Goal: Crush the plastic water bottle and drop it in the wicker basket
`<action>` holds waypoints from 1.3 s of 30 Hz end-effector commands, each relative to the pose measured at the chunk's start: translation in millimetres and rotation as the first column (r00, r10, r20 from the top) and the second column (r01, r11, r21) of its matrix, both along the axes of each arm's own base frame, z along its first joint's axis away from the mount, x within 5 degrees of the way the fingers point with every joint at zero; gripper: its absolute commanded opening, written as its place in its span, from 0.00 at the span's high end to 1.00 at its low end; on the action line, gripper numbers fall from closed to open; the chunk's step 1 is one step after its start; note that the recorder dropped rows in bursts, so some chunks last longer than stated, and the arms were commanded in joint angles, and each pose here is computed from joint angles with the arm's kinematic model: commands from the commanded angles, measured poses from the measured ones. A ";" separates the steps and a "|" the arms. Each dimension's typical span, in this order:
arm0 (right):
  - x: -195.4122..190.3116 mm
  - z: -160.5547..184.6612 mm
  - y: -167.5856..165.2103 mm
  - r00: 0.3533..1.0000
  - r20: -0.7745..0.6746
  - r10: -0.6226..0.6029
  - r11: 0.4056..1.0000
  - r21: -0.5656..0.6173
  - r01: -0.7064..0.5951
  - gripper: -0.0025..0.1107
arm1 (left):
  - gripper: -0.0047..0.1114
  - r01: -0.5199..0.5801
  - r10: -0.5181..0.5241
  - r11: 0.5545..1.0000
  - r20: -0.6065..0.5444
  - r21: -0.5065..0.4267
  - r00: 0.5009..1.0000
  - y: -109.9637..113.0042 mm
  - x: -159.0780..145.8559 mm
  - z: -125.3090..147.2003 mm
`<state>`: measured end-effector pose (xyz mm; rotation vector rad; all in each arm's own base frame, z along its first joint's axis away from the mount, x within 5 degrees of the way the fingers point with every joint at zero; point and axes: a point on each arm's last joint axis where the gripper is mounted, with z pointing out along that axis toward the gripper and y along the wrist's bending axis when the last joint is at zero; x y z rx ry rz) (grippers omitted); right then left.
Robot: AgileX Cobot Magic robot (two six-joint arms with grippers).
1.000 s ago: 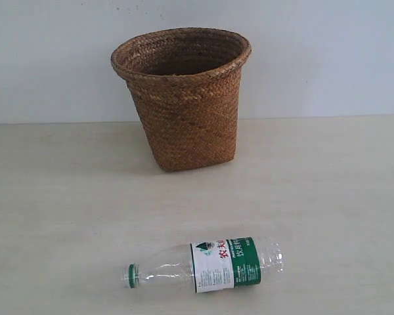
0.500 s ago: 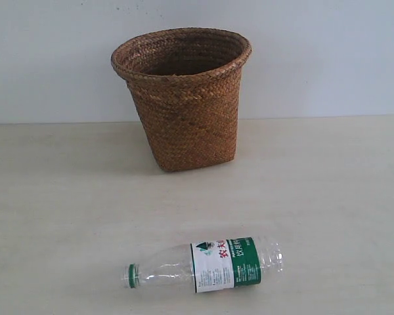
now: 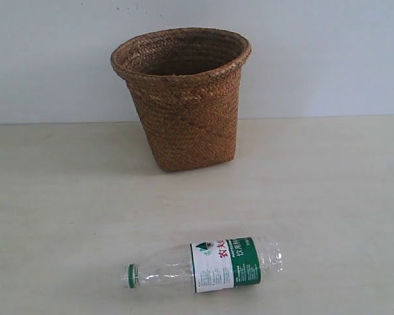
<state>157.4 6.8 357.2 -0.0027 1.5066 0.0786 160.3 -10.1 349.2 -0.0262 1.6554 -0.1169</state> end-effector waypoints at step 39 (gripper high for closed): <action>111.6 -81.8 119.6 0.280 -0.830 0.483 0.542 0.033 -0.840 0.98 | 0.80 0.977 -0.462 0.209 -0.877 0.033 0.129 -136.7 92.1 -150.8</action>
